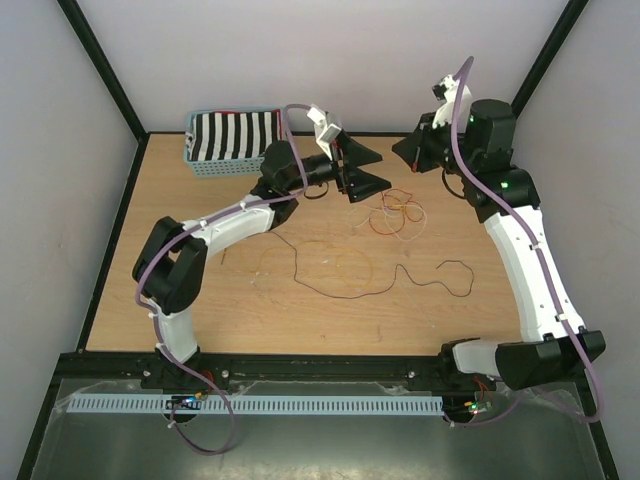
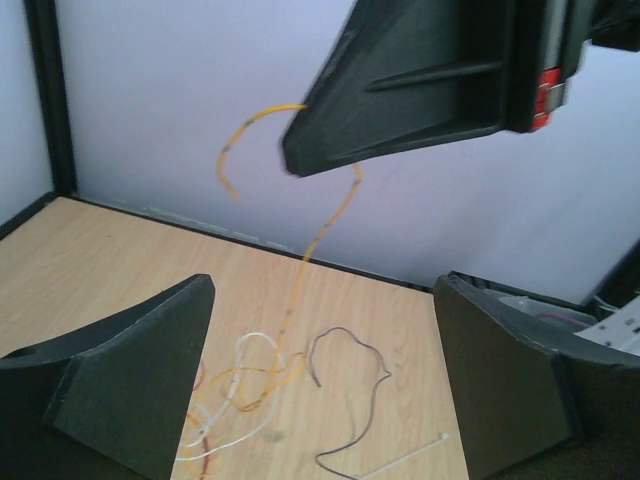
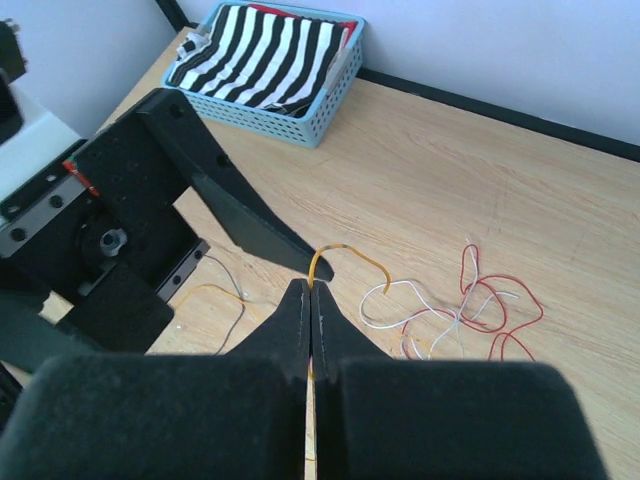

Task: Zip-tie the wires
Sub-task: Untie the cable at the center of the board.

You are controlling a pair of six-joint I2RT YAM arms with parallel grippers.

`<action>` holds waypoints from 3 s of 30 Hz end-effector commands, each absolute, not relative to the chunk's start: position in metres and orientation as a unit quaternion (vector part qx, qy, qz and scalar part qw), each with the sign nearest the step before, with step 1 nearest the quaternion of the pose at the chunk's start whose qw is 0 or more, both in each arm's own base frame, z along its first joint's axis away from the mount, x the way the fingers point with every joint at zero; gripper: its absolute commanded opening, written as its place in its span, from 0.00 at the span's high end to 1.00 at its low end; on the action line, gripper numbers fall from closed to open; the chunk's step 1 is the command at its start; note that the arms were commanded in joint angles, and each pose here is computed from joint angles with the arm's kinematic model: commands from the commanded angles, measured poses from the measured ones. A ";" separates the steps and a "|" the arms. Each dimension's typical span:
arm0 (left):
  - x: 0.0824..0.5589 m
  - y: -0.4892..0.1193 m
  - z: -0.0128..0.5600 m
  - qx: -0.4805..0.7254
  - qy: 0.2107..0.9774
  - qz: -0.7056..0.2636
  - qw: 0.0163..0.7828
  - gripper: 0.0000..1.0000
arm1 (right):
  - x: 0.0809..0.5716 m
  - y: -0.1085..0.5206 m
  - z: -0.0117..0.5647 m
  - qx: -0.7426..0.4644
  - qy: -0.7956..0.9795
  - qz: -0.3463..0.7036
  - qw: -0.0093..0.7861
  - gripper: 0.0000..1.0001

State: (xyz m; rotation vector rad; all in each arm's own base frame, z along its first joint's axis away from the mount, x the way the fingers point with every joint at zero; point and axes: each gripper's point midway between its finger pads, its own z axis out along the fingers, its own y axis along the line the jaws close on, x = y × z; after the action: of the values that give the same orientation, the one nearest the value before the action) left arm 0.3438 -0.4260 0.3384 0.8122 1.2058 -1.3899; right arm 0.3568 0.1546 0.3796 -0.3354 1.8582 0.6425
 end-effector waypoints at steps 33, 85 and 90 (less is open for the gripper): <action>0.362 -0.426 0.358 0.389 0.394 -0.487 0.676 0.61 | 0.322 0.184 0.376 -0.199 0.763 0.366 0.494 1.00; 0.409 -0.377 0.398 0.331 0.535 -0.441 0.641 1.00 | 0.337 0.180 0.255 -0.204 0.778 0.337 0.489 0.09; 0.410 -0.376 0.398 0.330 0.538 -0.439 0.640 1.00 | 0.338 0.197 0.240 -0.220 0.773 0.360 0.473 0.18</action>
State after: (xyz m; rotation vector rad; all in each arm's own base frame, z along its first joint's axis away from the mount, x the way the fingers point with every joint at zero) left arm 0.4173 -0.3823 0.3622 0.7540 1.2979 -1.0256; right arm 0.3315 0.1774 0.2261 -0.4684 2.0025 0.8133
